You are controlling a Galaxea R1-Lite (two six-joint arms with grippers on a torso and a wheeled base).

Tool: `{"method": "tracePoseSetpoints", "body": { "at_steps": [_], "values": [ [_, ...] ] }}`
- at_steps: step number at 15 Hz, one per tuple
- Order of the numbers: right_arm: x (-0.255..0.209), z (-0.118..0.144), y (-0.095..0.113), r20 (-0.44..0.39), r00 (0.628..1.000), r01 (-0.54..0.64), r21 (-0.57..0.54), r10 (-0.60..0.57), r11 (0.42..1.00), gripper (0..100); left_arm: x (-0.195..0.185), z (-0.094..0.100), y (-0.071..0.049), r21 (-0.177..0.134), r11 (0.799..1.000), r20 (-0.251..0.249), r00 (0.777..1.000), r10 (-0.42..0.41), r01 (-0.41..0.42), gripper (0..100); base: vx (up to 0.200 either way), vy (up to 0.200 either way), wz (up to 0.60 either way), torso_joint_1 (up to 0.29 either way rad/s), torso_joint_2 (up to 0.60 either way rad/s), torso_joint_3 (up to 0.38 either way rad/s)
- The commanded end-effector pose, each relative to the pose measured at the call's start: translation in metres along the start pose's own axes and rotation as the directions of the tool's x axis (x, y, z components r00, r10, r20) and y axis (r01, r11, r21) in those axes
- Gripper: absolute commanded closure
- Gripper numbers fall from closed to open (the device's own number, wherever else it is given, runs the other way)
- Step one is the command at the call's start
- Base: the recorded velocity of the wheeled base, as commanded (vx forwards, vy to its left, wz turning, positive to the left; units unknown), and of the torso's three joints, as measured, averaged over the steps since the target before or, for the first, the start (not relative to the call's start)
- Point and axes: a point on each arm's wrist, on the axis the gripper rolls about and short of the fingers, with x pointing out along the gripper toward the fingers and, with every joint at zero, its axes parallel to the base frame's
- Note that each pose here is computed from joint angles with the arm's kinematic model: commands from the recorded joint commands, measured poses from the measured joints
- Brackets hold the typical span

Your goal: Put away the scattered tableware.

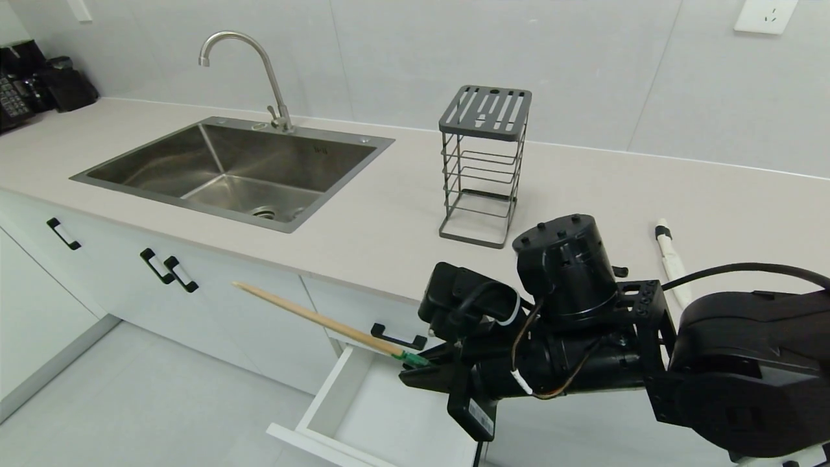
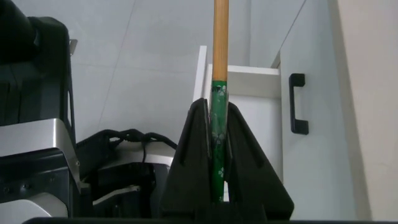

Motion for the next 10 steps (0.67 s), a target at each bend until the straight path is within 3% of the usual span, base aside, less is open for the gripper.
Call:
{"method": "tracePoseSetpoints", "body": {
  "at_steps": [1, 5, 10],
  "values": [
    [-0.005, 0.005, 0.004, 0.013, 1.000, 0.000, -0.010, 0.000, 1.000, 100, 0.000, 0.000, 0.000, -0.001, 1.000, 0.000, 1.000, 0.001, -0.001, 0, 0.000, 0.000, 0.00, -0.198, 0.38, 0.178],
    [-0.016, 0.012, 0.016, -0.017, 1.000, 0.020, -0.018, -0.020, 1.000, 100, 0.000, 0.000, 0.000, -0.001, 1.000, 0.000, 1.000, 0.001, -0.001, 0, 0.000, 0.000, 0.00, -0.127, 0.25, 0.121],
    [-0.025, 0.001, 0.024, -0.068, 0.997, 0.047, -0.014, -0.048, 0.999, 100, 0.000, 0.000, 0.000, -0.001, 1.000, 0.000, 1.000, 0.001, -0.001, 0, 0.000, 0.000, 0.00, -0.155, 0.31, 0.148]
  ]
}}
